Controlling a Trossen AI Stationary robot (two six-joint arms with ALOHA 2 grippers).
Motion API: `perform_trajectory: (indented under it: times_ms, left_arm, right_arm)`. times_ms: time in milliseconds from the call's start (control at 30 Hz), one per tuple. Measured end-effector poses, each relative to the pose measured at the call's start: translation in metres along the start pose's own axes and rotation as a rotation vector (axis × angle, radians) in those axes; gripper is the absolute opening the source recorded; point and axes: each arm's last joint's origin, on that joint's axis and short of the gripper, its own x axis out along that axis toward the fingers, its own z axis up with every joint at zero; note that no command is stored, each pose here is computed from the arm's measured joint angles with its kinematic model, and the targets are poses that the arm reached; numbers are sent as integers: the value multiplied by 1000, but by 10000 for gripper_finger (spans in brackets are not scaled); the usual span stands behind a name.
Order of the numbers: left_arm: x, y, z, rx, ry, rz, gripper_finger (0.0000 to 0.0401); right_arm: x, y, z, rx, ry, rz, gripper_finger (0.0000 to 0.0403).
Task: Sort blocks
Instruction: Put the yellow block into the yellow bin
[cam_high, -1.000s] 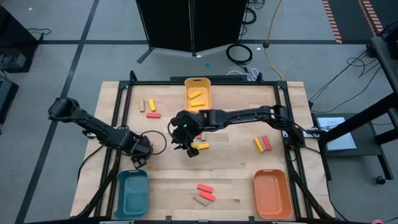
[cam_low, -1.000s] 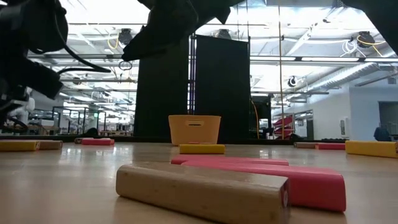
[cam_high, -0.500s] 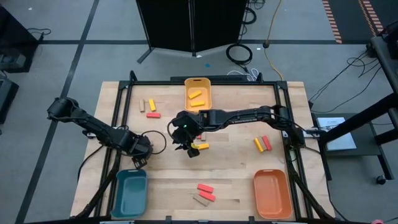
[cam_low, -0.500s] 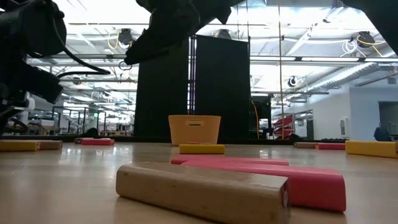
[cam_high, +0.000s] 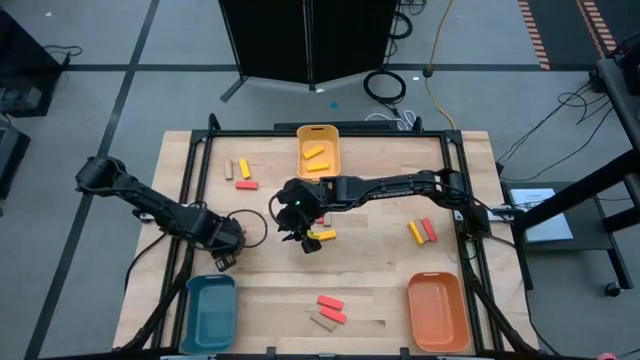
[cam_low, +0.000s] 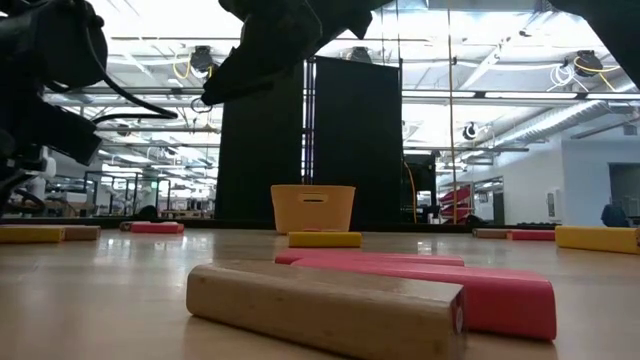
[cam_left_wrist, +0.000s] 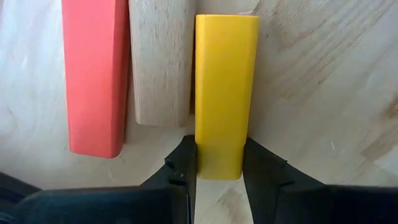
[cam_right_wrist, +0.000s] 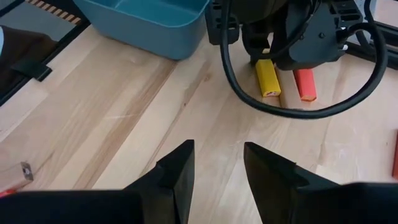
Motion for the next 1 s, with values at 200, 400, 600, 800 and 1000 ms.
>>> perform_trajectory:
  times_ms: [200, 400, 600, 800, 1000]
  left_arm:
    - [-13, -5, 2, 52, -28, -63, 84]
    - [-31, -3, 1, 65, -100, -75, 84]
    - [-59, -3, 3, 127, -319, -93, 84]
    - [-82, 0, 6, 169, -567, -47, 84]
    - [-87, -1, 9, 224, -667, -20, 84]
  right_arm:
    - [-2, -4, -2, 11, 10, -5, 132]
    - [-4, -10, -4, 46, 12, -13, 132]
    - [-4, -13, -1, 34, -26, -27, 132]
    - [-5, -15, 5, 4, -92, -51, 133]
    - [-7, -19, 13, -16, -169, -84, 169]
